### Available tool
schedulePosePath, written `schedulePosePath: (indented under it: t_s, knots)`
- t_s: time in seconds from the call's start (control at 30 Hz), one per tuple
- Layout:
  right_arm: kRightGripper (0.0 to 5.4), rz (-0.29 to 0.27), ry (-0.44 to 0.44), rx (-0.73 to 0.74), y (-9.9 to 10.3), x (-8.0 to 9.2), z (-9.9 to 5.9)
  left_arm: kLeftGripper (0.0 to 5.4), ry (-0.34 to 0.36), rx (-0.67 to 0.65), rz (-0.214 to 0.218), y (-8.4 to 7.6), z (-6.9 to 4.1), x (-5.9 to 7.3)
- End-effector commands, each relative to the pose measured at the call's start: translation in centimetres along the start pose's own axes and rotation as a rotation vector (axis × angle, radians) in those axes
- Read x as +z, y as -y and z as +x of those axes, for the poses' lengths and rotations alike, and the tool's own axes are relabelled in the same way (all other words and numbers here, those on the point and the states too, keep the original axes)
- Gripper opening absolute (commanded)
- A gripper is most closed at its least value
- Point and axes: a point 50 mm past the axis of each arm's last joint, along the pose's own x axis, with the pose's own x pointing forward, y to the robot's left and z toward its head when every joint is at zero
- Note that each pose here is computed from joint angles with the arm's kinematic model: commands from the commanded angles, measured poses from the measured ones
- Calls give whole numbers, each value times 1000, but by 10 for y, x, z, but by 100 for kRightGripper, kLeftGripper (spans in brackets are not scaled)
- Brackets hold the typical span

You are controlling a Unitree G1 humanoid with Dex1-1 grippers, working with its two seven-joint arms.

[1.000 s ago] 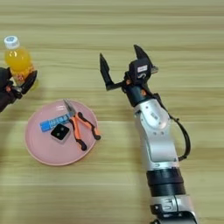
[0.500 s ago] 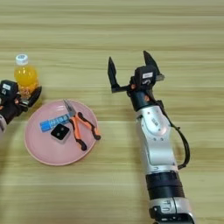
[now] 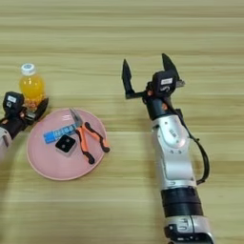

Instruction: Move the objects on the table

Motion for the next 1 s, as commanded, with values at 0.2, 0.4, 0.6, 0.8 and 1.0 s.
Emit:
schedulePosePath:
  t_s: [0.2, 0.4, 0.6, 0.8, 1.0]
  knots:
    - [540, -2, 30, -6, 8, 14, -1, 338, 36, 6, -12, 9, 0, 9]
    - [540, -6, 47, -12, 12, 20, 1, 338, 26, 17, -19, 9, 0, 6]
    - [540, -4, 57, -14, 13, 23, 2, 338, 10, 48, -22, 5, 0, 2]
    - [540, -5, 70, -14, 14, 26, 3, 338, 3, 61, -11, 4, 1, -1]
    - [540, -3, 84, -15, 15, 29, 4, 338, -5, 76, 20, 3, 1, -3]
